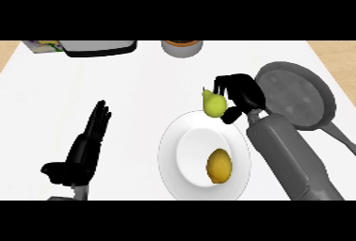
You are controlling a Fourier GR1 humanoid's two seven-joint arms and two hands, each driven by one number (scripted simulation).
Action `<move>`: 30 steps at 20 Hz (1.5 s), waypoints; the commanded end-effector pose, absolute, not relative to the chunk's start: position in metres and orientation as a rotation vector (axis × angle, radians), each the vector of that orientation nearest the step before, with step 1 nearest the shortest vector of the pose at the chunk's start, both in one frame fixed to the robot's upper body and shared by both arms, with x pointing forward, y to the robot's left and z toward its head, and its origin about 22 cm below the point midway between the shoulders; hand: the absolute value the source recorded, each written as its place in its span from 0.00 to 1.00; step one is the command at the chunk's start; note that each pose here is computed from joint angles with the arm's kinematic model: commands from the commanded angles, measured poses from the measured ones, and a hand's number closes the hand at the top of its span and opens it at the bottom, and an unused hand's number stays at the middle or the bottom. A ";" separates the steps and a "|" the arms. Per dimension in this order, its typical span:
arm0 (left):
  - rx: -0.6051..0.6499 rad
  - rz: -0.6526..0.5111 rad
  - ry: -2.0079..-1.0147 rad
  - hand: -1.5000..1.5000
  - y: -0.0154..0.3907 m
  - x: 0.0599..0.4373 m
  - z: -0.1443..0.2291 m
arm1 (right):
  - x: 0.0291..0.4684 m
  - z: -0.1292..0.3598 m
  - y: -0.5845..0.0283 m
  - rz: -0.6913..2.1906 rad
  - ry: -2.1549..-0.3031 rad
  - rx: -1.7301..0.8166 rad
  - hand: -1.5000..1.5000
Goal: Pick the pear from the plate and place it in the pan
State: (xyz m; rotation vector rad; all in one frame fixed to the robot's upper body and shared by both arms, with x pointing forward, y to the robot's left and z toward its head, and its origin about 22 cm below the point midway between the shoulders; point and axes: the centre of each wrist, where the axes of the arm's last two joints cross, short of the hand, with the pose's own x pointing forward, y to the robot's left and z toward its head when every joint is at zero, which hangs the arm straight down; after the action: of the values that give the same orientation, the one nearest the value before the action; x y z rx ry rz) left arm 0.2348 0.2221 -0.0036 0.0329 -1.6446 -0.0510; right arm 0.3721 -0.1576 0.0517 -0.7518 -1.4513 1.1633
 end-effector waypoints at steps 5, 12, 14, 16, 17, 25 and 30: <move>0.022 -0.057 -1.669 0.50 0.227 0.226 0.002 | 0.316 0.108 -0.164 0.762 -1.604 -0.949 1.00; -0.042 -0.102 -1.688 0.50 0.216 0.247 0.032 | 0.257 0.129 -0.204 0.460 -1.537 -0.984 1.00; -0.049 -0.107 -1.678 0.50 0.213 0.241 0.008 | 0.253 0.125 -0.227 0.384 -1.532 -1.000 1.00; -0.064 -0.136 -1.687 0.50 0.202 0.253 0.013 | 0.265 0.121 -0.232 0.339 -1.522 -1.037 1.00; -0.067 -0.125 -1.697 0.50 0.206 0.242 0.016 | 0.266 0.113 -0.265 0.351 -1.500 -1.084 1.00; -0.076 -0.130 -1.691 0.50 0.202 0.240 -0.004 | 0.309 0.092 -0.332 0.306 -1.493 -1.375 1.00; -0.072 -0.127 -1.703 0.50 0.195 0.251 0.018 | 0.334 0.090 -0.374 0.125 -1.572 -1.357 1.00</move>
State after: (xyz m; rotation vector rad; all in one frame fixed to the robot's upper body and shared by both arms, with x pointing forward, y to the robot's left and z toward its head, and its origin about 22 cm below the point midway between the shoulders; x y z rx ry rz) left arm 0.2480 0.1993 0.0118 -0.0747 -1.6950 -0.1330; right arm 0.3156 -0.3450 0.0873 -1.3394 -1.5401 0.2317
